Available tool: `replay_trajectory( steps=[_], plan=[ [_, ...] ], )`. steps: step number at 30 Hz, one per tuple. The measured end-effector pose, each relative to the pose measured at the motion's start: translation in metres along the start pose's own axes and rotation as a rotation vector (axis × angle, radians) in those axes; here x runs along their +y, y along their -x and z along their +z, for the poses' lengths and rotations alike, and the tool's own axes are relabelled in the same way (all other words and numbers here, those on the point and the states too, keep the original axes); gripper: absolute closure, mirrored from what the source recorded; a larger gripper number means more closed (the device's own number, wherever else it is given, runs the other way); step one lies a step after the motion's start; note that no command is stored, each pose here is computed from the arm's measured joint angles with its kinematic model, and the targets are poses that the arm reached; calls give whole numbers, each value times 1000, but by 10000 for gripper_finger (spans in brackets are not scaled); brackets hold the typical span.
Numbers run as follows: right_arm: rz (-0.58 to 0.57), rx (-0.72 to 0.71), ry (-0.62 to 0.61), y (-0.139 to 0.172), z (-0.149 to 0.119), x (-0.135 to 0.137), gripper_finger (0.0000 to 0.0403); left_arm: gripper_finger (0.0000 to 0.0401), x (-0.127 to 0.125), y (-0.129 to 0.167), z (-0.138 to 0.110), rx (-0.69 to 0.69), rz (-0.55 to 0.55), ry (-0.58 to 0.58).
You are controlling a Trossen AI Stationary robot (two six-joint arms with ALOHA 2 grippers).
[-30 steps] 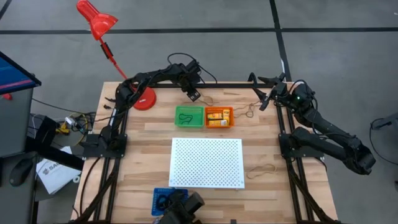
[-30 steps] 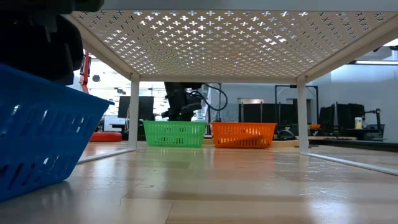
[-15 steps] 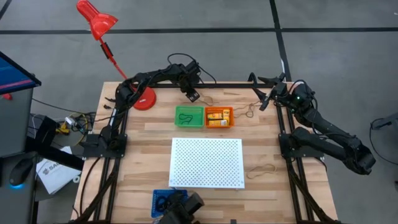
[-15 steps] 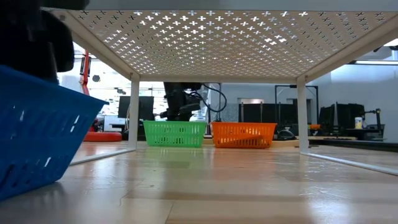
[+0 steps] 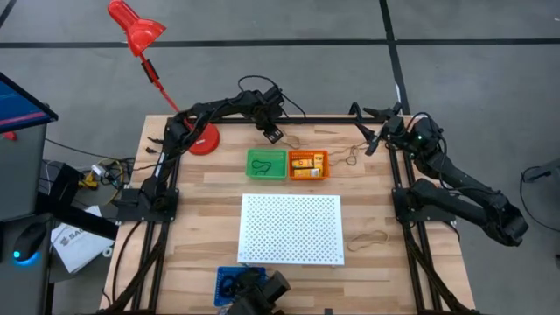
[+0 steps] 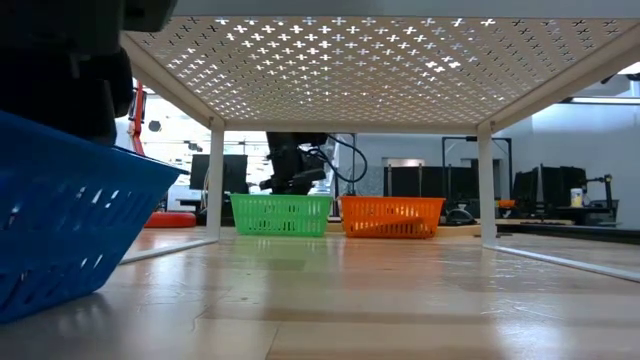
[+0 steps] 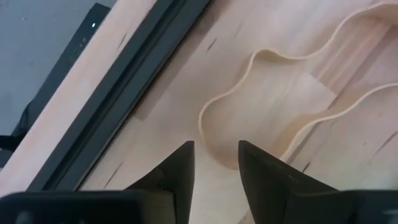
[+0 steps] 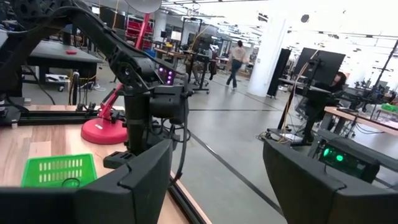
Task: Pick & Place Office Desk Supplies
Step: Put the brown rubber band into the green bin
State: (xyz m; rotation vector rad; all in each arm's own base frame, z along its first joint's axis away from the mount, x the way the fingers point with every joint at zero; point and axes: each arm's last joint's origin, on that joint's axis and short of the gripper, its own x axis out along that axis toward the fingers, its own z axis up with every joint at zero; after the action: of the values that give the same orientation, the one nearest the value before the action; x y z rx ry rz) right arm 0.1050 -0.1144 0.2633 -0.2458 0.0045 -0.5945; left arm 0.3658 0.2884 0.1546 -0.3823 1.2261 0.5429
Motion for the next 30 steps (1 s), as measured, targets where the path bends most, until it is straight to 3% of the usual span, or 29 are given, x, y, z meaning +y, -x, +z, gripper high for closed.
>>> replay_trajectory(
  steps=[14,22,30],
  plan=[
    [6,21,-6,1,-3,-2,154,316,-3,0,1,-7,1,-4],
    [3,6,-5,1,-1,-3,154,397,-5,1,1,-4,-16,-31],
    [0,-11,-2,6,3,-2,154,401,-5,1,2,-8,-16,-38]
  ],
)
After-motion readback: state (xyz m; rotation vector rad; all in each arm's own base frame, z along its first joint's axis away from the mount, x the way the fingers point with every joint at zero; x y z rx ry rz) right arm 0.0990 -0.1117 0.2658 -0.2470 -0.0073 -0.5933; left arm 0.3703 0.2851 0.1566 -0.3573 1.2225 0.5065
